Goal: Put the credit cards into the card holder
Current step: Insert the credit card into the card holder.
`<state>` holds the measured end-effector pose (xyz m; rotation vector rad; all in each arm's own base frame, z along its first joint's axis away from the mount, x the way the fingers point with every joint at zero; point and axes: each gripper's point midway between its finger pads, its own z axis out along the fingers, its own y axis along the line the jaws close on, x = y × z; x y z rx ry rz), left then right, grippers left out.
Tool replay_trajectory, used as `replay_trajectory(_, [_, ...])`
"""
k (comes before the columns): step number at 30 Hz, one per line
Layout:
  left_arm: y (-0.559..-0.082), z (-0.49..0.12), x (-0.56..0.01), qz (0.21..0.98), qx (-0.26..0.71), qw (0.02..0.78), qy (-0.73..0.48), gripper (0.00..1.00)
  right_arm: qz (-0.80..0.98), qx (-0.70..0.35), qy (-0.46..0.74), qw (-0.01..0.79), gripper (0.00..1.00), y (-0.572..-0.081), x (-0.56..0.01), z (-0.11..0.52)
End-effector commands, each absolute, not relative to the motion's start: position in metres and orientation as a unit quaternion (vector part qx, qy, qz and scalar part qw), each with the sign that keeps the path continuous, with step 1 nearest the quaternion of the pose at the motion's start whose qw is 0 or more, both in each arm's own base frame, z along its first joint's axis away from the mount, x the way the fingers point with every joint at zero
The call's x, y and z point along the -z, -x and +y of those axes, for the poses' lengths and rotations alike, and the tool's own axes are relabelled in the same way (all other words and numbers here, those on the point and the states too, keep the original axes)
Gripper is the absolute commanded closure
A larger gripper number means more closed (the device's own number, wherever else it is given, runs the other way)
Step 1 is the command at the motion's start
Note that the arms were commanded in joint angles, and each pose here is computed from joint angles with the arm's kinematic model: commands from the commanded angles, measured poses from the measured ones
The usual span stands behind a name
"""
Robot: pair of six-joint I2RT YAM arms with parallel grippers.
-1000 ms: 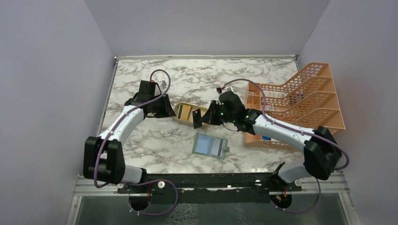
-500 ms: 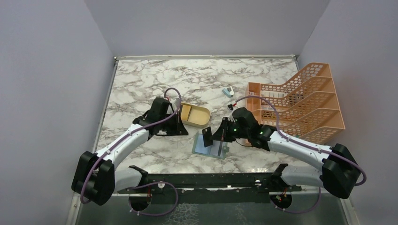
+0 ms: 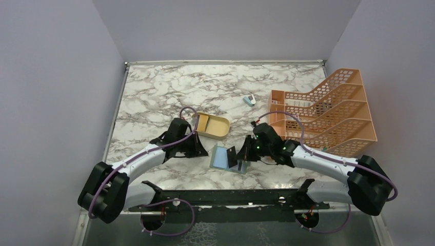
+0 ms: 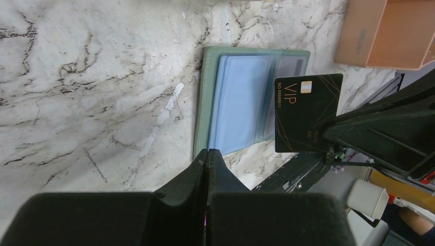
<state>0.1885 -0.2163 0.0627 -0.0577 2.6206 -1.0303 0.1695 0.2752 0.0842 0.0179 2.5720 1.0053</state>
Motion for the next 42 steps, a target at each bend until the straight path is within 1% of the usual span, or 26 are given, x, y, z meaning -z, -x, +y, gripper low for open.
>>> replay_trajectory(1, [-0.195, -0.219, -0.054, 0.916, 0.358, 0.178, 0.03, 1.0, 0.924, -0.333, -0.021, 0.188, 0.99, -0.169, -0.066, 0.265])
replay_trajectory(8, [-0.191, -0.225, -0.046, 0.914, 0.364, 0.174, 0.033, 1.0, 0.923, -0.341, -0.031, 0.175, 0.99, -0.165, -0.055, 0.264])
replay_trajectory(22, [-0.19, -0.234, -0.031, 0.919, 0.359, 0.162, 0.024, 1.0, 0.915, -0.356, -0.08, 0.173, 0.99, -0.166, -0.057, 0.263])
replay_trajectory(23, [-0.189, -0.233, -0.029, 0.92, 0.356, 0.16, 0.023, 0.86, 0.916, -0.354, -0.081, 0.173, 0.99, -0.166, -0.055, 0.262])
replay_trajectory(24, [-0.188, -0.233, -0.027, 0.922, 0.353, 0.159, 0.023, 0.96, 0.916, -0.352, -0.083, 0.172, 0.99, -0.165, -0.053, 0.26])
replay_trajectory(25, [-0.187, -0.233, -0.025, 0.923, 0.351, 0.157, 0.023, 0.97, 0.916, -0.353, -0.082, 0.17, 0.99, -0.163, -0.051, 0.26])
replay_trajectory(32, [-0.179, -0.233, -0.015, 0.93, 0.34, 0.142, 0.018, 0.97, 0.91, -0.373, -0.086, 0.157, 0.99, -0.158, -0.049, 0.265])
replay_trajectory(42, [-0.174, -0.231, -0.009, 0.936, 0.324, 0.139, 0.014, 0.97, 0.9, -0.401, -0.088, 0.148, 0.99, -0.155, -0.051, 0.272])
